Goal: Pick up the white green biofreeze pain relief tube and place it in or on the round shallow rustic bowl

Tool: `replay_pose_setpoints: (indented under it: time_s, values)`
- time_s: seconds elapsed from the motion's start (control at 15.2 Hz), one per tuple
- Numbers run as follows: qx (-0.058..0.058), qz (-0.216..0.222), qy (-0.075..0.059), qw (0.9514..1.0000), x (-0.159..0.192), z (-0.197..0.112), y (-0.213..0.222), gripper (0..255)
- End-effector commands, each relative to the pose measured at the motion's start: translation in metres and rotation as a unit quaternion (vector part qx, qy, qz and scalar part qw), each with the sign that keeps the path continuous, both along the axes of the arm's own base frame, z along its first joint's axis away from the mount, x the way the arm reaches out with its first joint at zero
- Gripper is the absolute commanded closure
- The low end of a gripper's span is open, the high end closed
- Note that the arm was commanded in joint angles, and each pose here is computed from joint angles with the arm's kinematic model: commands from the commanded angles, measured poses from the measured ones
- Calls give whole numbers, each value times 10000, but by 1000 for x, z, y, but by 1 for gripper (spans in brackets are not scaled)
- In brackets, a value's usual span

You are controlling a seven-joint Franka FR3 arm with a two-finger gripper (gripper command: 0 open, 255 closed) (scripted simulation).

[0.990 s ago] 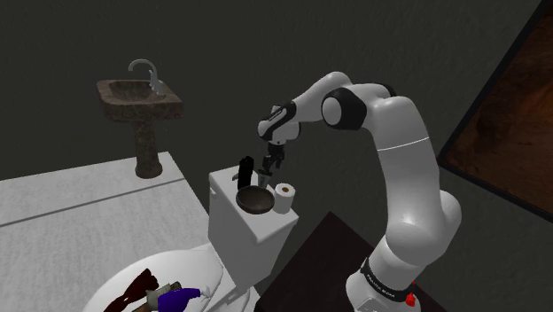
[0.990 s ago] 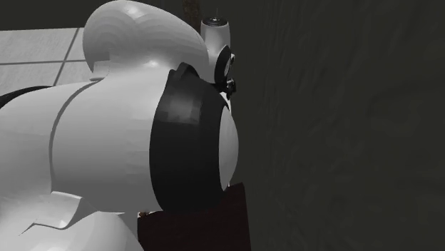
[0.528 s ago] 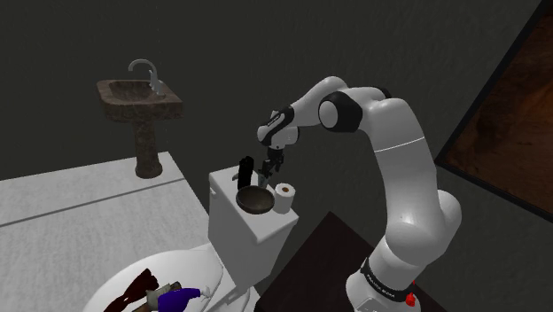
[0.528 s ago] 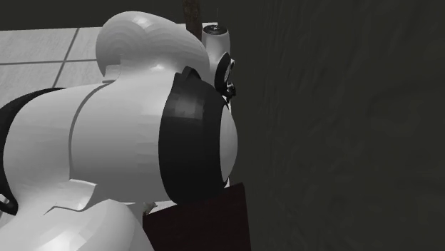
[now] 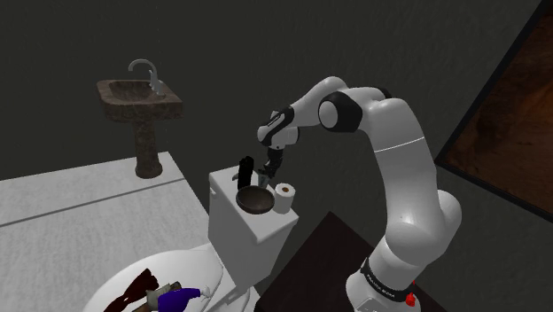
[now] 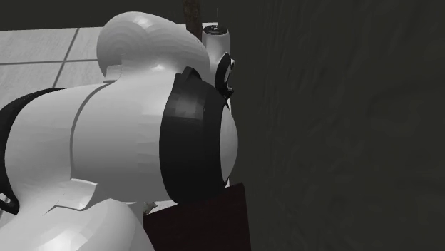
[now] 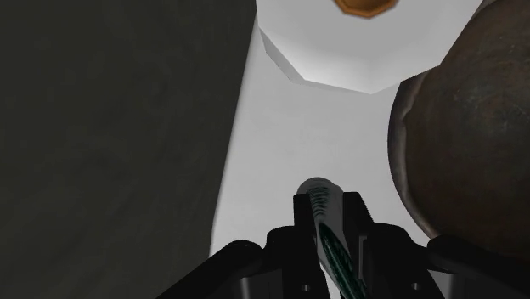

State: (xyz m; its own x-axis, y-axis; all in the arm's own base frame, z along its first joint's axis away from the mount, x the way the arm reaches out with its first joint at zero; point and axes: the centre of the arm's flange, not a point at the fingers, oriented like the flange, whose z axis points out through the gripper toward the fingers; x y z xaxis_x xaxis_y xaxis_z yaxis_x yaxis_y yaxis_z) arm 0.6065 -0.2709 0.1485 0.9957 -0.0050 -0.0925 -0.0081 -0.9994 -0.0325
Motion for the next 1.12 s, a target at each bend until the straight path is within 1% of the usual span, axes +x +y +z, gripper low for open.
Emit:
replay_pose_setpoints:
  time_s: [0.0,0.33,1.06]
  values:
    - [2,1,3,10000,0,0,0,255]
    - [2,1,3,10000,0,-1,0,255]
    - [2,1,3,10000,0,58,0,255]
